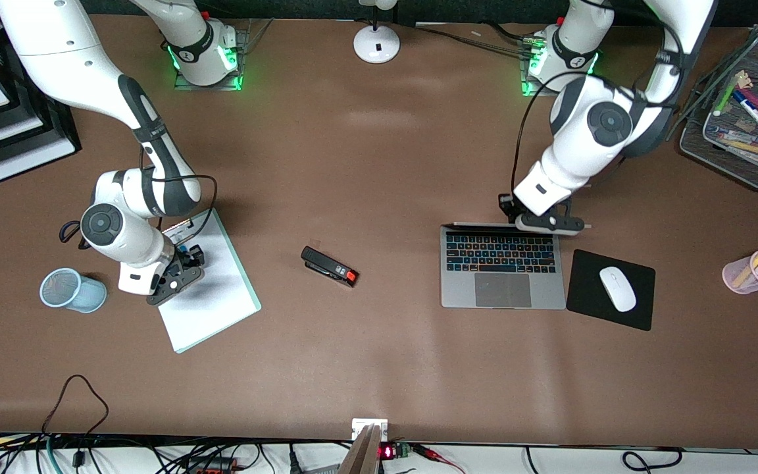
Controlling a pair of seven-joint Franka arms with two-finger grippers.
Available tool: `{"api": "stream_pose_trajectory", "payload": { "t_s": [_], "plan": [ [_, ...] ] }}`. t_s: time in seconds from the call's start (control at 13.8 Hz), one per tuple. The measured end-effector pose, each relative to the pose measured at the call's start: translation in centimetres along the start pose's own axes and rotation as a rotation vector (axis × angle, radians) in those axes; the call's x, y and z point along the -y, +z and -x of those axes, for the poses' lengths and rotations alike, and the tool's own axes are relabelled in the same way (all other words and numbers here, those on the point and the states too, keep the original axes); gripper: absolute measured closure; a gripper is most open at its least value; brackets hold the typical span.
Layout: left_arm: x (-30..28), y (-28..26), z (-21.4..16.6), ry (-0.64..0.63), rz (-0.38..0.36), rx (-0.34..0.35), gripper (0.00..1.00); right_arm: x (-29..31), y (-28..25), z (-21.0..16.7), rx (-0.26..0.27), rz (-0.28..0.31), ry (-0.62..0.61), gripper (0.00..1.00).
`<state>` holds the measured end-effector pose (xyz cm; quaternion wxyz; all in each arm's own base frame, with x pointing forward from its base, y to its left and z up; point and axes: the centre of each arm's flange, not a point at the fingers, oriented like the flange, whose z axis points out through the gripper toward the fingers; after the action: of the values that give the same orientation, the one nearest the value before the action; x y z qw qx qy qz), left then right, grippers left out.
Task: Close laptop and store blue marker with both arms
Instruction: 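Grasp the blue marker with the right gripper while the left gripper pushes the lid, then carry the marker to the blue cup while the left gripper lowers the lid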
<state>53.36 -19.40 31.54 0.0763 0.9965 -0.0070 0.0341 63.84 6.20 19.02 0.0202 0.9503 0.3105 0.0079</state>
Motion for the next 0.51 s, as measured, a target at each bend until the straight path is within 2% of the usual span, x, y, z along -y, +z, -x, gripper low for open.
{"api": "stream_pose_trajectory", "payload": {
  "t_s": [0.22, 0.29, 0.36, 0.44, 0.51],
  "plan": [
    [1.5, 0.9, -3.8, 0.006, -0.008, -0.031, 0.99, 0.0, 0.6, 0.1, 0.007, -0.004, 0.001, 0.58],
    [1.8, 1.3, -4.9, 0.005, -0.006, -0.036, 0.99, 0.0, 0.6, 0.1, 0.007, -0.005, 0.002, 0.64],
    [2.0, 1.9, -5.9, 0.004, -0.003, -0.038, 0.99, 0.0, 0.7, 0.1, 0.007, -0.005, 0.002, 0.64],
    [2.0, 2.4, -6.8, 0.001, 0.004, -0.039, 0.99, 0.0, 0.6, 0.1, 0.007, -0.005, 0.003, 0.70],
    [2.1, 3.1, -7.6, -0.003, 0.012, -0.038, 0.99, 0.0, 0.6, 0.0, 0.006, -0.005, 0.004, 0.80]
  ]
}}
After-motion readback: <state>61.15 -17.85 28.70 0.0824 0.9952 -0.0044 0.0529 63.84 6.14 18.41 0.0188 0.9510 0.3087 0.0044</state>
